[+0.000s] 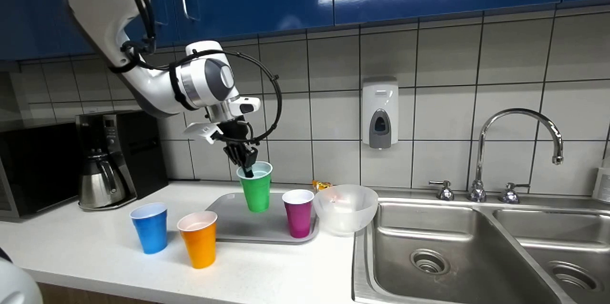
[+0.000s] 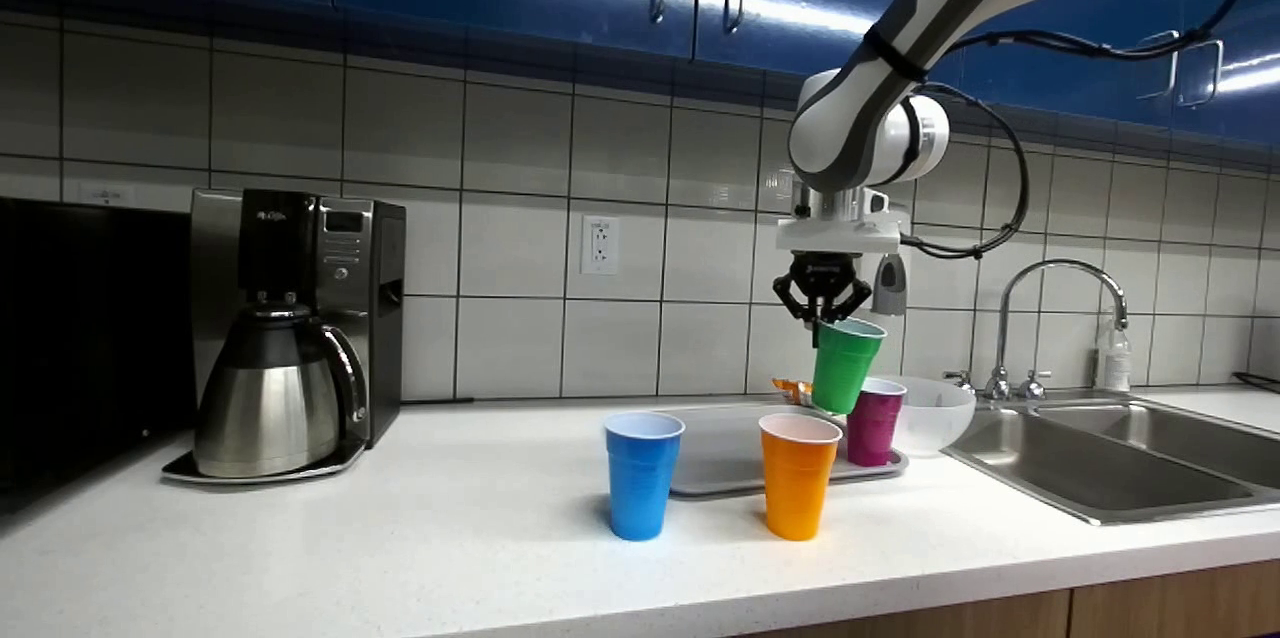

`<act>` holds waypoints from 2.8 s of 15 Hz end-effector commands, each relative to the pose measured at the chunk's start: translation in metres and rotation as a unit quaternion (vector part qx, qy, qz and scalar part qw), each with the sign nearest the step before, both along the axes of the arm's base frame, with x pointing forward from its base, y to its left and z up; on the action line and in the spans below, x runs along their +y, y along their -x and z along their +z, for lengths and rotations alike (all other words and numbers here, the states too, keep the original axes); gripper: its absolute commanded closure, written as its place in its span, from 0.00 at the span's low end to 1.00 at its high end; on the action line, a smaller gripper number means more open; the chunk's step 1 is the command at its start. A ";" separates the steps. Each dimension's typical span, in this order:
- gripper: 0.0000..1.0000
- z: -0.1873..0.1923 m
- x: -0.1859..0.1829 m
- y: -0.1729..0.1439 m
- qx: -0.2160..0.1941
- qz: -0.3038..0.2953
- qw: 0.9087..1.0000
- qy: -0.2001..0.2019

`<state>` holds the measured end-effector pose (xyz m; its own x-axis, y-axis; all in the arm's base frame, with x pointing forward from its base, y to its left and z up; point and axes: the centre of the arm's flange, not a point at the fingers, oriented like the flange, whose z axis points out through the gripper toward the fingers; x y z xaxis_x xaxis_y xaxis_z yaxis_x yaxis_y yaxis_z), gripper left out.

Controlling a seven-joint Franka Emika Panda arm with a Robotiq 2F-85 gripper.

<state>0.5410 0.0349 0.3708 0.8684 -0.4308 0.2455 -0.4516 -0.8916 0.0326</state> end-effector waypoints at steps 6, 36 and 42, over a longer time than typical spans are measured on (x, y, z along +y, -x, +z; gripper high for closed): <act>0.99 -0.020 0.011 -0.073 0.023 -0.013 1.000 0.002; 0.99 -0.081 0.000 -0.146 0.048 -0.019 0.998 0.044; 0.99 -0.086 0.002 -0.153 0.051 -0.021 0.997 0.047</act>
